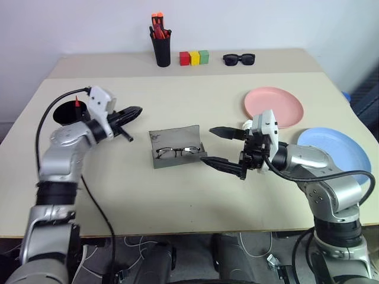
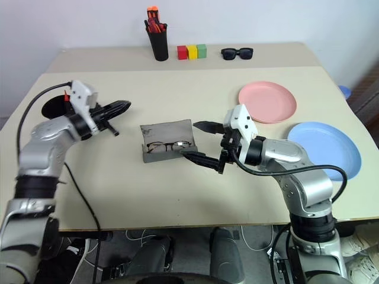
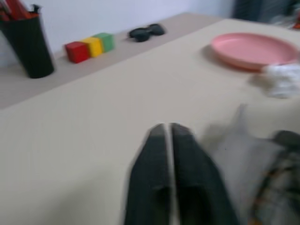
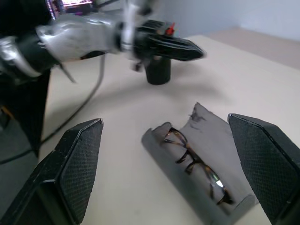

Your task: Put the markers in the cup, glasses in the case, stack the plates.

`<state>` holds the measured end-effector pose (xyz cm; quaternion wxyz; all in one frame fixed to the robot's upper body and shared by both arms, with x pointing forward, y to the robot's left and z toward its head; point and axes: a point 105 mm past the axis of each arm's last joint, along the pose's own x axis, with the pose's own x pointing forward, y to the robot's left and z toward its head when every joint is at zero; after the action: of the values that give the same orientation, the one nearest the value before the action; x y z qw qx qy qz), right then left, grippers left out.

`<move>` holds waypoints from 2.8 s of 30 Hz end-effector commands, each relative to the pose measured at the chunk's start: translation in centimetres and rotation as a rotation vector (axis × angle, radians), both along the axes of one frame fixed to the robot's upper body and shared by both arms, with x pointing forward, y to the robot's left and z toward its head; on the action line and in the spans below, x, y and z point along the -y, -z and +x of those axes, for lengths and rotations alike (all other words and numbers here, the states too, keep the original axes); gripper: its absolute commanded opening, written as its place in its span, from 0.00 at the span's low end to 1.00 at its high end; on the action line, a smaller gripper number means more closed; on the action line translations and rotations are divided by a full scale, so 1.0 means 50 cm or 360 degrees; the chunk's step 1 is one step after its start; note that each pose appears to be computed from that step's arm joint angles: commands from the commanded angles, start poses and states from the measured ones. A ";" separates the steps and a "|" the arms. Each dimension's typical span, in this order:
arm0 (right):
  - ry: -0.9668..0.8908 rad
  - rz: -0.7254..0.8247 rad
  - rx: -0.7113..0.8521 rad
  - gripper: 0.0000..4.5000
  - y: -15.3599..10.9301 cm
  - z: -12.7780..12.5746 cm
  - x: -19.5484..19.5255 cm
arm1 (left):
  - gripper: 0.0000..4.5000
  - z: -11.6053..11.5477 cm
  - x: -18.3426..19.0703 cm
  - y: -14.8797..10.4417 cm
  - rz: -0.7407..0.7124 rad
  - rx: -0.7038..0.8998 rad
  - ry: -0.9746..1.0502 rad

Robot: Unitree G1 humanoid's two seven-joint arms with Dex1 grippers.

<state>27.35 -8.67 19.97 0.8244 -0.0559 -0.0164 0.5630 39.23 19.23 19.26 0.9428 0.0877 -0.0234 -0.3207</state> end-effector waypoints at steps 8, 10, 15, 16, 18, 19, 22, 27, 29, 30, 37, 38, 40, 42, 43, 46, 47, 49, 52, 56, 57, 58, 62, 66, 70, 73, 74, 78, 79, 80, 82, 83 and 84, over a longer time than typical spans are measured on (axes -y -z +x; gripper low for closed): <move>0.0072 0.0044 0.0092 0.97 -0.018 0.007 -0.019 | 0.01 0.080 0.037 0.082 0.0074 -0.0515 -0.0099; 0.0078 0.0043 0.0100 0.97 -0.019 0.008 -0.021 | 0.01 0.070 0.044 0.098 0.0023 -0.0681 -0.0008; 0.0110 0.0040 0.0124 0.97 -0.020 0.013 -0.021 | 0.01 0.026 0.045 0.130 -0.0138 -0.1101 0.0213; 0.0115 0.0039 0.0125 0.97 -0.020 0.013 -0.021 | 0.01 0.015 0.049 0.128 -0.0173 -0.1151 0.0281; 0.0125 0.0032 0.0135 0.97 -0.020 0.015 -0.020 | 0.01 -0.007 0.054 0.122 -0.0197 -0.1215 0.0416; 0.0129 0.0028 0.0138 0.97 -0.021 0.016 -0.019 | 0.01 -0.025 0.058 0.119 -0.0174 -0.1239 0.0524; 0.0148 0.0021 0.0150 0.97 -0.022 0.019 -0.015 | 0.01 -0.070 0.067 0.114 -0.0120 -0.1266 0.0744; 0.0150 0.0018 0.0151 0.97 -0.022 0.021 -0.017 | 0.01 -0.106 0.079 0.104 -0.0027 -0.1128 0.0879; 0.0153 0.0009 0.0152 0.97 -0.020 0.023 -0.017 | 0.01 -0.138 0.083 0.116 0.0086 -0.1123 0.0962; 0.0157 0.0006 0.0154 0.97 -0.019 0.024 -0.017 | 0.01 -0.155 0.084 0.127 0.0147 -0.1145 0.0996; 0.0355 -0.0031 0.0214 0.97 -0.023 0.067 0.014 | 0.06 -0.093 0.106 0.068 -0.0016 -0.0562 0.0797; 0.0466 -0.0061 0.0245 0.97 -0.022 0.085 0.033 | 0.12 -0.077 0.106 0.038 -0.0081 -0.0445 0.0767; 0.0650 -0.0085 0.0258 0.97 -0.022 0.116 0.071 | 0.29 -0.067 0.110 -0.007 -0.0181 -0.0265 0.0782; 0.0825 -0.0090 0.0237 0.97 -0.024 0.143 0.115 | 0.51 -0.078 0.117 -0.033 -0.0245 -0.0183 0.0866; 0.0889 -0.0096 0.0229 0.97 -0.024 0.153 0.132 | 0.62 -0.082 0.119 -0.039 -0.0263 -0.0165 0.0889; 0.1033 -0.0183 0.0284 0.97 -0.029 0.158 0.186 | 0.97 -0.100 0.129 -0.056 -0.0300 -0.0114 0.0995; 0.1061 -0.0188 0.0269 0.97 -0.029 0.157 0.200 | 0.99 -0.105 0.132 -0.059 -0.0304 -0.0103 0.1022; 0.1185 -0.0299 0.0205 0.97 -0.019 0.151 0.249 | 0.99 -0.118 0.138 -0.061 -0.0267 -0.0084 0.1087; 0.1362 -0.0585 0.0087 0.97 0.017 0.118 0.326 | 0.99 -0.134 0.146 -0.068 -0.0223 -0.0065 0.1156; 0.1516 -0.0779 -0.0116 0.97 0.054 0.061 0.385 | 0.99 -0.143 0.145 -0.064 -0.0123 -0.0067 0.1178; 0.1567 -0.0800 -0.0158 0.97 0.059 0.052 0.397 | 0.99 -0.146 0.142 -0.057 -0.0121 -0.0159 0.1188; 0.1615 -0.0840 -0.0195 0.97 0.067 0.044 0.409 | 0.99 -0.147 0.140 -0.053 -0.0090 -0.0187 0.1193; 0.1747 -0.0914 -0.0353 0.97 0.116 0.025 0.442 | 0.99 -0.142 0.149 -0.057 -0.0068 -0.0149 0.1204; 0.1711 -0.0924 -0.0499 0.79 0.171 0.014 0.430 | 1.00 -0.140 0.161 -0.062 -0.0043 -0.0123 0.1227; 0.1832 -0.0867 -0.0523 0.35 0.176 0.025 0.454 | 1.00 -0.142 0.160 -0.064 -0.0044 -0.0133 0.1222; 0.1881 -0.0880 -0.0475 0.01 0.159 0.040 0.470 | 1.00 -0.140 0.151 -0.068 -0.0065 -0.0137 0.1183; 0.1893 -0.0899 -0.0449 0.01 0.155 0.045 0.475 | 1.00 -0.140 0.150 -0.069 -0.0065 -0.0133 0.1174; 0.1955 -0.0859 -0.0335 0.01 0.115 0.071 0.485 | 1.00 -0.137 0.149 -0.074 -0.0092 -0.0104 0.1134; 0.2016 -0.0792 -0.0285 0.01 0.087 0.085 0.491 | 1.00 -0.135 0.147 -0.077 -0.0115 -0.0100 0.1117; 0.2061 -0.0727 -0.0241 0.01 0.061 0.097 0.495 | 1.00 -0.132 0.145 -0.082 -0.0159 -0.0111 0.1093; 0.2111 -0.0695 -0.0130 0.01 0.021 0.116 0.498 | 1.00 -0.121 0.141 -0.092 -0.0233 -0.0127 0.1029; 0.2097 -0.0661 -0.0063 0.01 0.001 0.130 0.490 | 1.00 -0.118 0.141 -0.097 -0.0245 -0.0104 0.1015; 0.2047 -0.0621 -0.0007 0.01 -0.015 0.147 0.472 | 1.00 -0.115 0.139 -0.101 -0.0254 -0.0080 0.0996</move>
<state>34.06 -32.60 18.52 0.9664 -0.1885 0.1686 -0.0462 33.46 11.88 22.38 0.7973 -0.0114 -0.0133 -0.6034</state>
